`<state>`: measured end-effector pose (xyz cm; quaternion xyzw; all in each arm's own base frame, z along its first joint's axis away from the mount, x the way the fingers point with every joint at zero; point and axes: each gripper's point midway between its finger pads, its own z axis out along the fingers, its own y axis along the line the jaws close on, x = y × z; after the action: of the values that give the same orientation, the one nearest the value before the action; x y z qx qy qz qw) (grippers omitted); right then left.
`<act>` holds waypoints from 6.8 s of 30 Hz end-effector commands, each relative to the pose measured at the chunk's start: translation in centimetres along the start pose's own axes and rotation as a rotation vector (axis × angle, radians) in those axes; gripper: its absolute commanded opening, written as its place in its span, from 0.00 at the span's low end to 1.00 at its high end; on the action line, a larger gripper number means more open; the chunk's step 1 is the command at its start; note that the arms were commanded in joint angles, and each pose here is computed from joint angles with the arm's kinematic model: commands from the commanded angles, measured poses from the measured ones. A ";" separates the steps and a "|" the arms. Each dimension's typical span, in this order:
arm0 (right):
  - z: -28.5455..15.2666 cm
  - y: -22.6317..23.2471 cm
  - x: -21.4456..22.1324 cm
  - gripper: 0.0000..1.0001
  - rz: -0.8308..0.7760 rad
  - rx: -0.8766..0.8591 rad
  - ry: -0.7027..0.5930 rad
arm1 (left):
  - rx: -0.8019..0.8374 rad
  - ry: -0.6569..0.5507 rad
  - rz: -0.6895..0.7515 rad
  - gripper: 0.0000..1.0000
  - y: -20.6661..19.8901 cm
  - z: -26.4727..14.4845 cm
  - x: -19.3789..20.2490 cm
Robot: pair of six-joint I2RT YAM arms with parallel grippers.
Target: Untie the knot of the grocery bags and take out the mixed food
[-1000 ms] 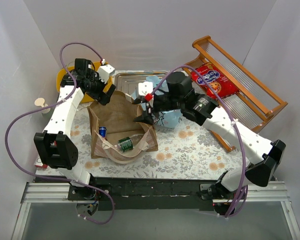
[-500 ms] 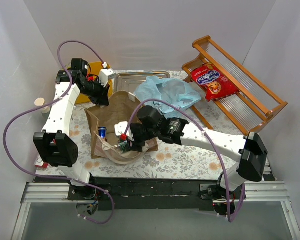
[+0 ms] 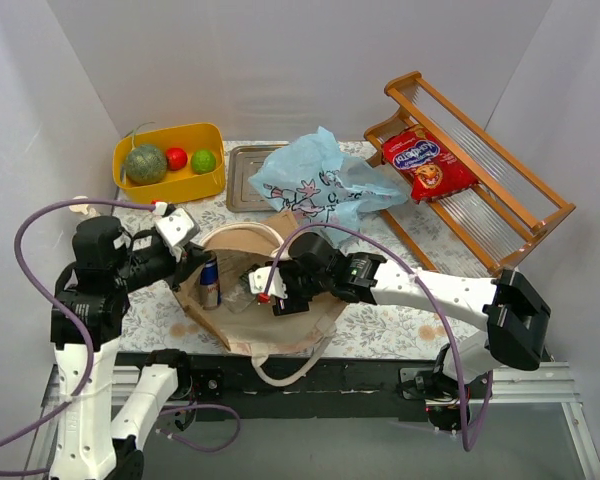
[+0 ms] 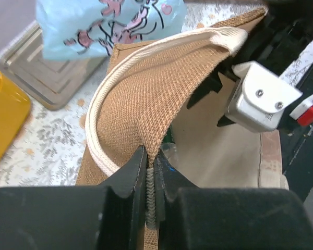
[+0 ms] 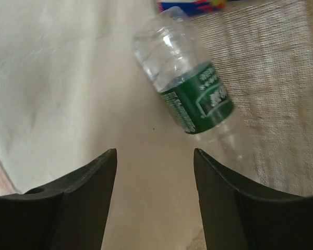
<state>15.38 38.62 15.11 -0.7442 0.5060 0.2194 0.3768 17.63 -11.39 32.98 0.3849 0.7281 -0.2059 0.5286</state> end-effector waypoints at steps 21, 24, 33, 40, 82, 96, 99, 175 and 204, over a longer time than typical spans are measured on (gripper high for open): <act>10.1 -6.3 -0.3 0.85 -0.448 0.038 -0.028 | 0.120 0.104 -0.301 0.00 3.5 7.2 3.2; 11.7 -6.8 1.3 0.86 -0.467 0.026 0.010 | 0.122 0.106 -0.308 0.00 3.5 7.3 3.3; 14.4 -7.5 6.0 0.73 -0.481 -0.111 0.126 | 0.100 0.124 -0.308 0.00 4.2 7.4 3.4; 10.8 -7.4 2.3 0.16 -0.504 -0.123 0.046 | 0.039 0.130 -0.289 0.00 6.1 8.1 3.5; -15.5 -10.7 -19.3 0.01 -1.554 0.686 -0.434 | 0.817 0.040 -1.069 0.98 5.8 9.1 -8.4; -13.4 -13.1 -19.2 0.01 -1.515 0.675 -0.388 | 0.918 0.074 -0.985 0.85 2.6 10.2 -8.6; -13.4 -13.2 -18.9 0.01 -1.502 0.688 -0.378 | 0.909 0.079 -0.998 0.55 2.7 10.6 -8.2; -39.2 -36.5 -8.2 0.01 0.274 1.005 -0.648 | 0.026 -0.360 -0.136 0.98 10.2 12.9 -11.9; -49.1 -44.7 6.3 0.01 0.313 1.451 -0.504 | 0.034 -0.299 -0.214 0.98 10.4 13.0 -10.1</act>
<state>58.19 6.13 49.94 -0.1641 0.5931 0.0621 0.7858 35.79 -18.24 38.37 0.2792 0.6734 -0.3396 0.5944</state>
